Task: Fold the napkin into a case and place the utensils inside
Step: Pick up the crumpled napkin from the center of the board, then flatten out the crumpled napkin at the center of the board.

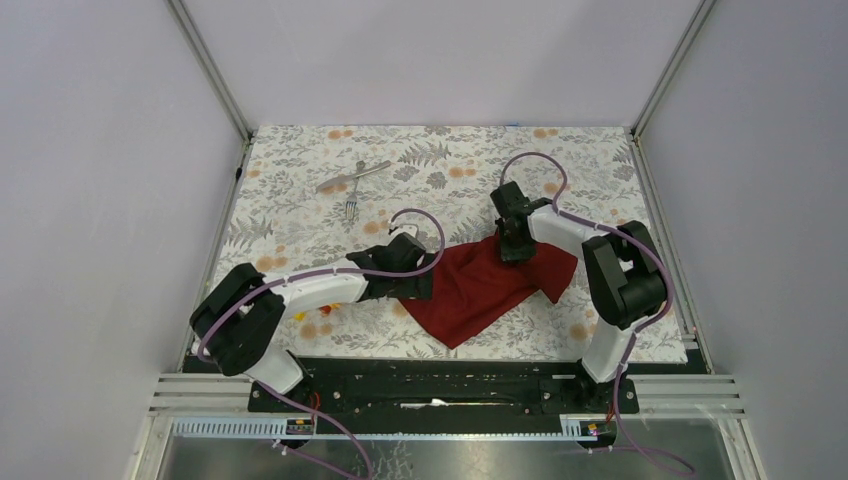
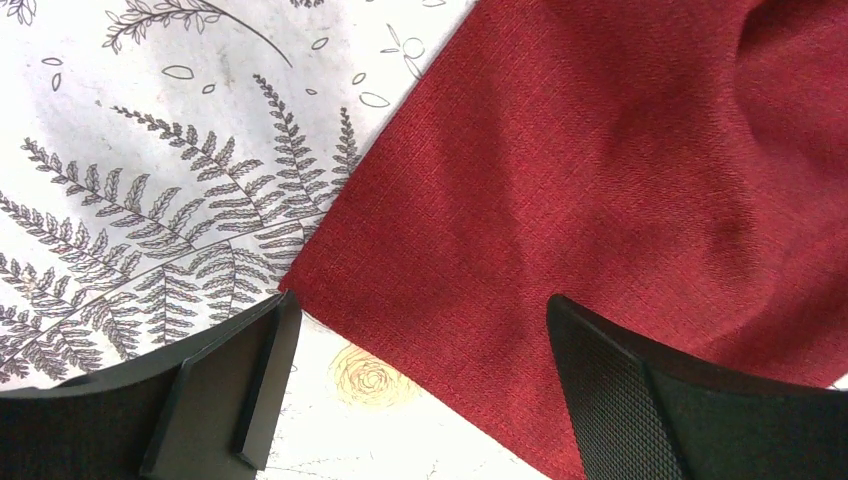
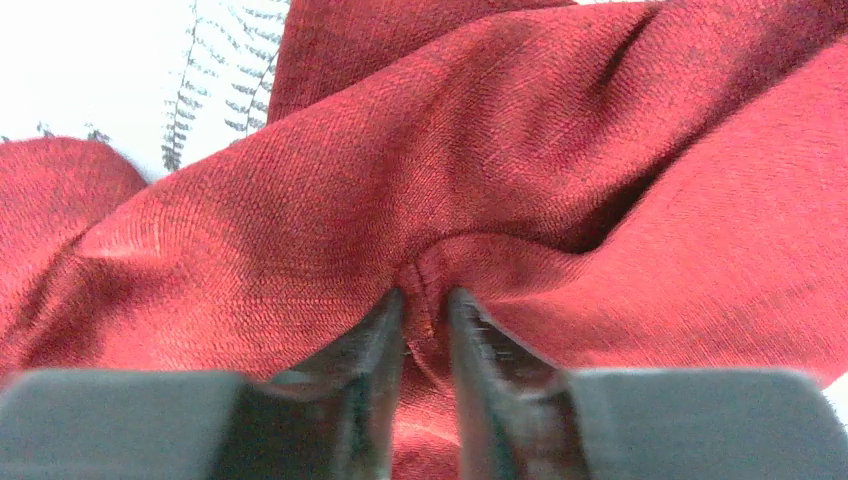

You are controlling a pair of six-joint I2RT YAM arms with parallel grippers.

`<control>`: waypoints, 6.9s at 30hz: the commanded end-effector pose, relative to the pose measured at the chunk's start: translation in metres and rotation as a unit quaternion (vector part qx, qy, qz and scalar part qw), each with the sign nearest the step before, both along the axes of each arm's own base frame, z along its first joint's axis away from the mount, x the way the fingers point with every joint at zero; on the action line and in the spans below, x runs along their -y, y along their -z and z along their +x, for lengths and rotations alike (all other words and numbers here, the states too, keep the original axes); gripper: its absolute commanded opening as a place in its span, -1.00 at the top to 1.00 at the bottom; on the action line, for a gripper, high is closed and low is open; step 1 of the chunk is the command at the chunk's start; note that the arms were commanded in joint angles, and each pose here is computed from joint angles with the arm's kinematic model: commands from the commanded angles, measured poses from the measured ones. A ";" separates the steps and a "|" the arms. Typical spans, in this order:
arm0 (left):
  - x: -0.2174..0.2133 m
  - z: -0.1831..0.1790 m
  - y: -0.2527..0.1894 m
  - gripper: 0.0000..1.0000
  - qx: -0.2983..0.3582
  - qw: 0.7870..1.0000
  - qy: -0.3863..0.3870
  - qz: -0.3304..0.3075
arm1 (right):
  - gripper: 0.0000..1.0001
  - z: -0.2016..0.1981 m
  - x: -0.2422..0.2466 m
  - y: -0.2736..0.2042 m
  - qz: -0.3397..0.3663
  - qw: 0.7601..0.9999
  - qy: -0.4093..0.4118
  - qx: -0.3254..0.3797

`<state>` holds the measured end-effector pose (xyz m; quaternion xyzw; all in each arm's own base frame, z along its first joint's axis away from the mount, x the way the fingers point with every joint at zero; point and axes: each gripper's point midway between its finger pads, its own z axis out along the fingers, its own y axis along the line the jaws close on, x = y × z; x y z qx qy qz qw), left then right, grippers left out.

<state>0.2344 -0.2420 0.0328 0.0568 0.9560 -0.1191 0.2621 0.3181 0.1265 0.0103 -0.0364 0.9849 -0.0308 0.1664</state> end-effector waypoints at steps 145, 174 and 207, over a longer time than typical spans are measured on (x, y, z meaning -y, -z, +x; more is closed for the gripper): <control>-0.031 0.021 -0.137 1.00 0.112 0.987 -0.037 -0.109 | 1.00 -0.101 0.090 -0.244 0.213 0.888 0.232 0.336; -0.039 0.155 -0.363 1.00 0.341 0.909 -0.179 -0.160 | 1.00 0.009 0.151 -0.395 0.064 0.783 0.279 0.552; 0.071 0.151 -0.118 -0.97 0.075 0.949 0.043 -0.302 | -0.87 0.097 0.126 -0.063 0.161 0.950 0.239 0.121</control>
